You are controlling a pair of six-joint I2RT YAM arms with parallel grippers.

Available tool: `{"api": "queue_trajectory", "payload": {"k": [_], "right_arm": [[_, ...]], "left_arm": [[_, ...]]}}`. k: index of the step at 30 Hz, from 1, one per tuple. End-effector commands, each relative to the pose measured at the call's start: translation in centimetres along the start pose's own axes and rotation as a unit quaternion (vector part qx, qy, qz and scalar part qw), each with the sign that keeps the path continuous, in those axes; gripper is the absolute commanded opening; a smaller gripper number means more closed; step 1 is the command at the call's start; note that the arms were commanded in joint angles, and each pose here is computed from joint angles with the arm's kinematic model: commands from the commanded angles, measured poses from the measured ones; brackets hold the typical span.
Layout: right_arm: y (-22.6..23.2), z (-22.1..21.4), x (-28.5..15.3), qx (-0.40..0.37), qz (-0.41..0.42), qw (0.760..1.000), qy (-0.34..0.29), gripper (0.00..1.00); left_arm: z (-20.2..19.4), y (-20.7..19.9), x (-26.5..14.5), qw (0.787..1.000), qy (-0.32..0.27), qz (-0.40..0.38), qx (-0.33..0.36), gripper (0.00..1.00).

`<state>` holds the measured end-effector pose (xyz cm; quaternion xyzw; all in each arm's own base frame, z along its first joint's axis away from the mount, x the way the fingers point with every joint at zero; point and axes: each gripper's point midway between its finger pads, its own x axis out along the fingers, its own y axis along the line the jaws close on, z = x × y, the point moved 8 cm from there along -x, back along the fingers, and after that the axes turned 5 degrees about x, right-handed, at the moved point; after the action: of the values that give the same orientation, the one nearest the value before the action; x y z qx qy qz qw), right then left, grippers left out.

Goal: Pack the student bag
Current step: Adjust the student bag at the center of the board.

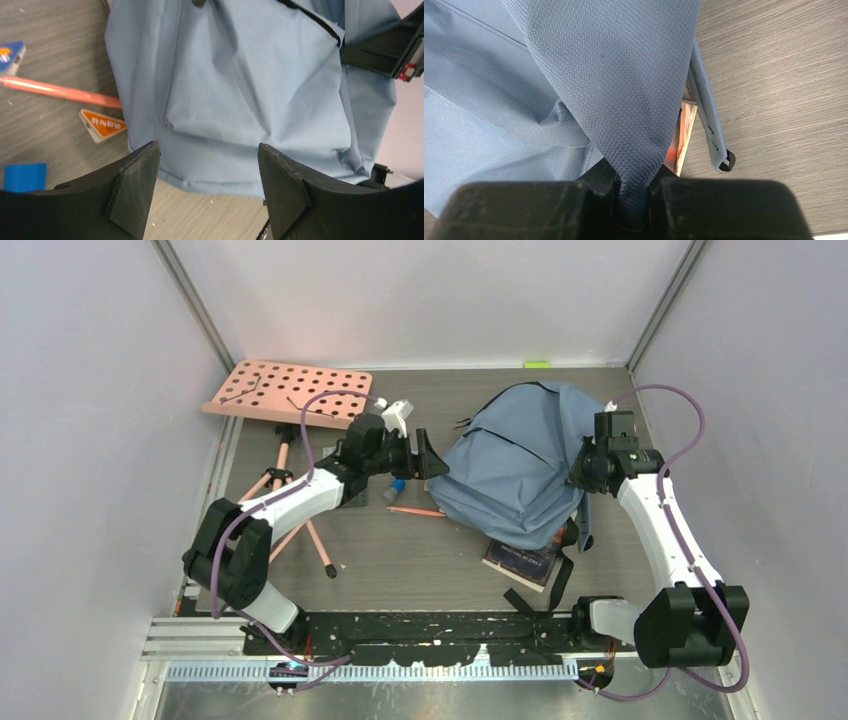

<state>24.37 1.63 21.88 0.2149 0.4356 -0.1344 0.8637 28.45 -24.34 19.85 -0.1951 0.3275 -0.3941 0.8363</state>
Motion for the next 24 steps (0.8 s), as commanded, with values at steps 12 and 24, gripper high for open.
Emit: {"api": "queue_trajectory", "payload": {"k": [12,24], "right_arm": [[0.1,0.1,-1.5,-0.020,0.032,0.999,-0.019,0.00],[0.0,0.6,-0.5,-0.018,0.004,1.000,-0.013,0.01]], "left_arm": [[1.9,1.0,4.4,1.000,0.008,-0.009,0.022,0.61],[-2.8,-3.6,2.3,0.994,0.058,-0.086,0.043,0.00]]}}
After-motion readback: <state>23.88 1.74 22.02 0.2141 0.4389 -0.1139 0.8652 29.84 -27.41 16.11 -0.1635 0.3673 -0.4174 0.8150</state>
